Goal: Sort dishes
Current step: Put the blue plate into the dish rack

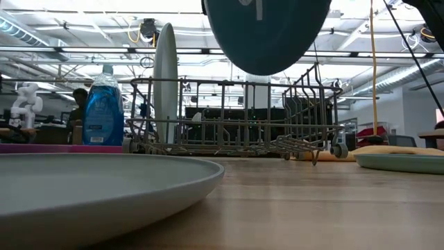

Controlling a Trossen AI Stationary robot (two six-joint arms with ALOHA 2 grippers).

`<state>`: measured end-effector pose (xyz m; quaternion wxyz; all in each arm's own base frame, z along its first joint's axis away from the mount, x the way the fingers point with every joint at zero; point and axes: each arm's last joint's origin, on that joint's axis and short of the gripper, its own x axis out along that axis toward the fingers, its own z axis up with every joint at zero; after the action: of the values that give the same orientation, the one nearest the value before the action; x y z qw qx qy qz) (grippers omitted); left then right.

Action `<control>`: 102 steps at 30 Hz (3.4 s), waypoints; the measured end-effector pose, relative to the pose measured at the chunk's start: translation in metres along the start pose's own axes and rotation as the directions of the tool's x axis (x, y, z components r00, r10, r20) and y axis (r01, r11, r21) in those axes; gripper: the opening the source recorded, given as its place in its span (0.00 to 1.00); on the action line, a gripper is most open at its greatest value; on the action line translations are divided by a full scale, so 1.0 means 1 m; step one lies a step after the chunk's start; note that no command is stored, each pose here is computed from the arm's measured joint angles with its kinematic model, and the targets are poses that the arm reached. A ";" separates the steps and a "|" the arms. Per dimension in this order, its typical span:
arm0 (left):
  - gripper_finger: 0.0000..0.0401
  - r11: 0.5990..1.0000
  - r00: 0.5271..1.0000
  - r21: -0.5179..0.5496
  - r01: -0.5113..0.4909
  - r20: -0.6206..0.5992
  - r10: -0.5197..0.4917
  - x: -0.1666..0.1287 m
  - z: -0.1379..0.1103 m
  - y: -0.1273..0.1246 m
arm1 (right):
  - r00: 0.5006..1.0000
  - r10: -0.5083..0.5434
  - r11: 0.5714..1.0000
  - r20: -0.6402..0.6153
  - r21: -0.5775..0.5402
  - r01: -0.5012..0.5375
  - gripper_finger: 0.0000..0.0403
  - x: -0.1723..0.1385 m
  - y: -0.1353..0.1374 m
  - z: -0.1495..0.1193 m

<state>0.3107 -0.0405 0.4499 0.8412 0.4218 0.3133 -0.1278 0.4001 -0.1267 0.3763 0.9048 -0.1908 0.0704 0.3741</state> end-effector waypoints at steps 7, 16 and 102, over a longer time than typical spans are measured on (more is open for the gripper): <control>0.13 1.000 0.999 -0.002 0.022 0.027 -0.022 0.000 0.001 -0.001 | 1.000 0.015 1.000 0.007 -0.006 -0.015 0.00 0.006 0.003 0.003; 0.01 0.999 0.998 -0.007 0.045 0.042 -0.045 0.002 0.001 -0.002 | 0.999 0.023 1.000 0.026 -0.013 -0.023 0.01 0.010 0.004 0.009; 0.01 0.946 0.952 -0.215 0.244 -0.136 -0.276 0.022 -0.046 0.007 | 0.741 0.002 0.872 -0.672 0.364 0.328 0.43 0.006 0.136 0.088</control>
<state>0.3112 0.0012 0.4198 0.8256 0.3011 0.4455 -0.1714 0.3072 0.0006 0.4154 0.8708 -0.0948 0.4503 0.1728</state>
